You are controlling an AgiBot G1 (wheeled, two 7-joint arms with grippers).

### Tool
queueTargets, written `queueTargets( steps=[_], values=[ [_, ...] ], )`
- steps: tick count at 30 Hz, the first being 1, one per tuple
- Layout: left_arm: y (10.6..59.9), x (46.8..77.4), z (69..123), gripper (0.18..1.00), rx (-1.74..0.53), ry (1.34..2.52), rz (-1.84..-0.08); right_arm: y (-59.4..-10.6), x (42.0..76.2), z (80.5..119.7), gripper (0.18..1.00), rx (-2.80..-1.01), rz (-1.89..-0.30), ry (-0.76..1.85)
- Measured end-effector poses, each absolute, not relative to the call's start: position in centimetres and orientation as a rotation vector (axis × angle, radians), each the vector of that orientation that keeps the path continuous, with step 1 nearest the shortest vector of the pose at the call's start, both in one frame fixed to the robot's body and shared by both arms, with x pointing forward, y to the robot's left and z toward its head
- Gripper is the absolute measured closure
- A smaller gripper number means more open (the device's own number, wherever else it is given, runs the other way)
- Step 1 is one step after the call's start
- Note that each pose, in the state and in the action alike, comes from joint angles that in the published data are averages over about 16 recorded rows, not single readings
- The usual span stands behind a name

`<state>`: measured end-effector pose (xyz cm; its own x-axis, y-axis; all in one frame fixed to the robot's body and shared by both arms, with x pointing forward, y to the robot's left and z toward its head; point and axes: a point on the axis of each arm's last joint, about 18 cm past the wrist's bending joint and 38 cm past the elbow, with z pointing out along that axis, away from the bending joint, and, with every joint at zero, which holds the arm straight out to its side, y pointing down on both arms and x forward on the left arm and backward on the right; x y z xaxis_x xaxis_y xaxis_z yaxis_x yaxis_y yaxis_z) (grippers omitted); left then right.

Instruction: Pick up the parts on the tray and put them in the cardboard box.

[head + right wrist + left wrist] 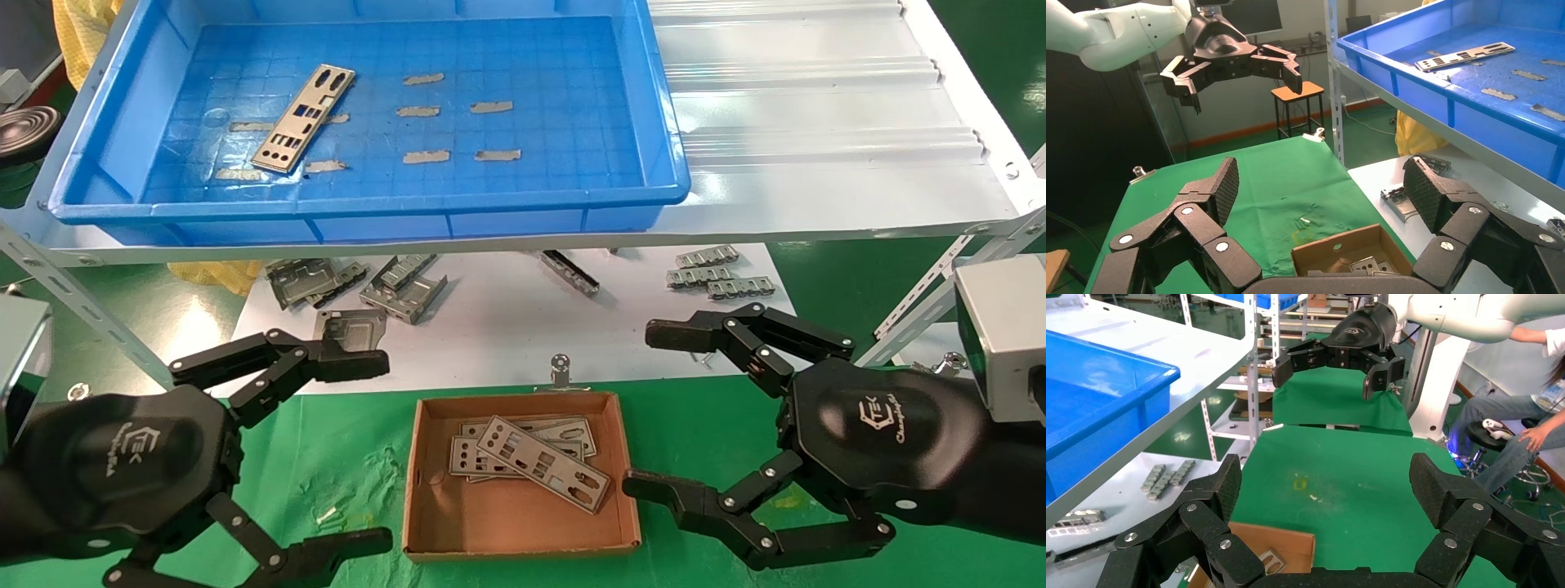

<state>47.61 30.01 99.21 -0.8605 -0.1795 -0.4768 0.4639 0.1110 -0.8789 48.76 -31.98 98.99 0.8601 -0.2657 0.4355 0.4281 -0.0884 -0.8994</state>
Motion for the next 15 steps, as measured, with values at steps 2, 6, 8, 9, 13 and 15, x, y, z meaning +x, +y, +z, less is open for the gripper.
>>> queueTargets(
  steps=[2, 6, 8, 9, 13, 15],
  values=[
    [30.01, 47.61, 99.21, 0.184, 0.276, 1.923, -1.8, -31.98, 48.76, 98.99, 0.179, -1.556, -0.581, -0.132],
    [30.01, 47.61, 99.21, 0.184, 0.276, 1.923, -1.8, -31.98, 48.76, 98.99, 0.179, -1.556, -0.581, -0.132],
    [30.01, 47.61, 99.21, 0.184, 0.276, 1.923, -1.8, -31.98, 48.76, 98.99, 0.179, -1.556, -0.581, -0.132],
    [30.01, 47.61, 99.21, 0.184, 0.276, 1.923, -1.8, -31.98, 48.76, 98.99, 0.179, -1.556, -0.581, -0.132],
    [30.01, 47.61, 99.21, 0.184, 0.276, 1.923, -1.8, -31.98, 48.76, 98.99, 0.179, -1.556, -0.581, -0.132],
    [30.01, 47.61, 99.21, 0.184, 0.276, 1.923, -1.8, -31.98, 48.76, 98.99, 0.179, -1.556, -0.581, -0.132]
  ],
)
